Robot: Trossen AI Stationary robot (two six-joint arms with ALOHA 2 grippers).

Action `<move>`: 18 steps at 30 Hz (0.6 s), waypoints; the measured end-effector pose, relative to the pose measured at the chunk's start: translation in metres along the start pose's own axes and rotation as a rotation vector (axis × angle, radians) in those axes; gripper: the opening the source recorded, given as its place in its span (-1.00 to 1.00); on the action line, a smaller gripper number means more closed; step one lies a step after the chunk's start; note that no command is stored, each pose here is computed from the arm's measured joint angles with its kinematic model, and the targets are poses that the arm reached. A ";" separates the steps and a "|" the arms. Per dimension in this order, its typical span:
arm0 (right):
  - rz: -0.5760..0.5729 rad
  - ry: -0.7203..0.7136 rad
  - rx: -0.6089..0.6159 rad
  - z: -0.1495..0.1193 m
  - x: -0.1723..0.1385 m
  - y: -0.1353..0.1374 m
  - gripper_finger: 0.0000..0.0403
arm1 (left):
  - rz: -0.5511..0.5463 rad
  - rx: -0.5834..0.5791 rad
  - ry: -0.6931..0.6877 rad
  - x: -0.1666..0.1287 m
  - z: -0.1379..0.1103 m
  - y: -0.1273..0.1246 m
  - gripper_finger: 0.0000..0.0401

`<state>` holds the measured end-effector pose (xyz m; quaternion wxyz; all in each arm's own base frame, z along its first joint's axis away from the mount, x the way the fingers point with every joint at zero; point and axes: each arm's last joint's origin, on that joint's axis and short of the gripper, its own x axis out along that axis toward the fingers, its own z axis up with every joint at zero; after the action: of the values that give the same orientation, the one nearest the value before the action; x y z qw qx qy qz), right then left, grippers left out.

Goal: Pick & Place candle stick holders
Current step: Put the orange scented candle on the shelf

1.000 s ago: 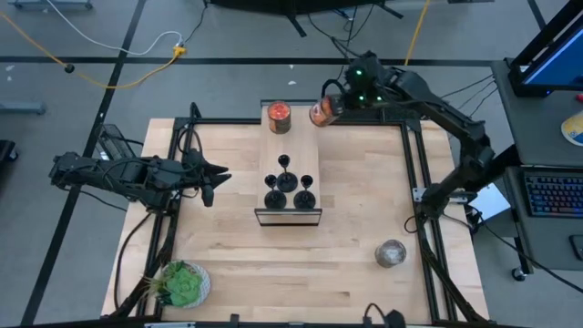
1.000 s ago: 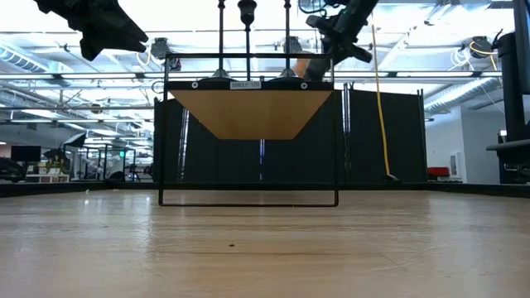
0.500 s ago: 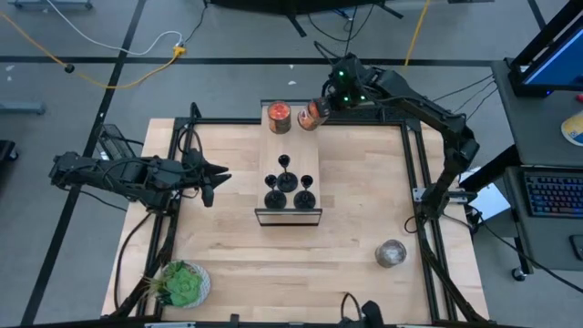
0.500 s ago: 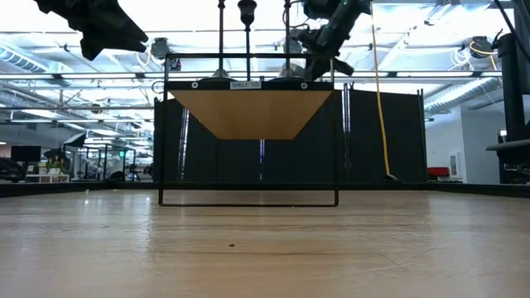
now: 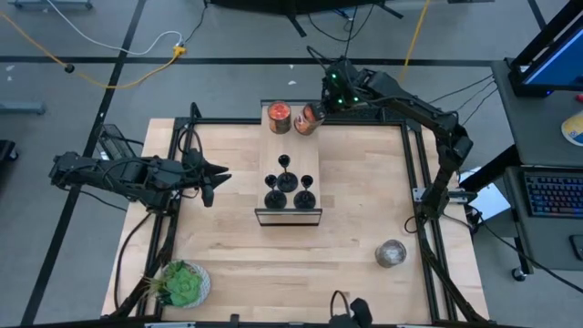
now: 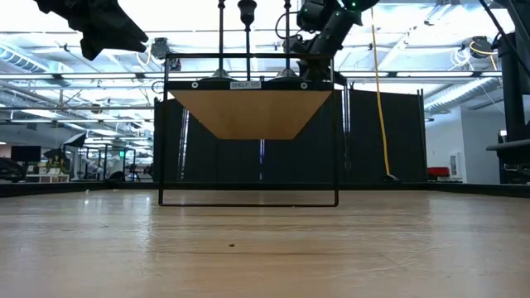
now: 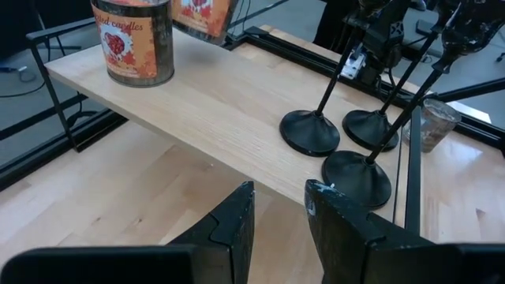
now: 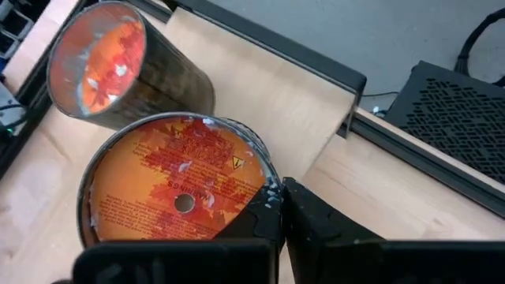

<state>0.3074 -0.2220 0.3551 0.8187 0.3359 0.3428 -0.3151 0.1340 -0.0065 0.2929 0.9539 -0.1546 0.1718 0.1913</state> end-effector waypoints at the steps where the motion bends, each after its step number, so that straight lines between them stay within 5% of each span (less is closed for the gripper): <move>1: 0.000 0.000 0.000 0.000 0.000 0.000 -1.00 | 0.000 0.000 0.000 0.000 0.000 0.000 -0.40; 18: -0.023 -0.007 -0.034 0.001 0.015 0.001 -1.00 | 0.000 -0.016 0.000 0.000 0.000 0.000 -0.40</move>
<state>0.3170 -0.2272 0.3442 0.8219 0.3168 0.3492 -0.3198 0.1341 -0.0066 0.2929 0.9527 -0.1623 0.1702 0.1925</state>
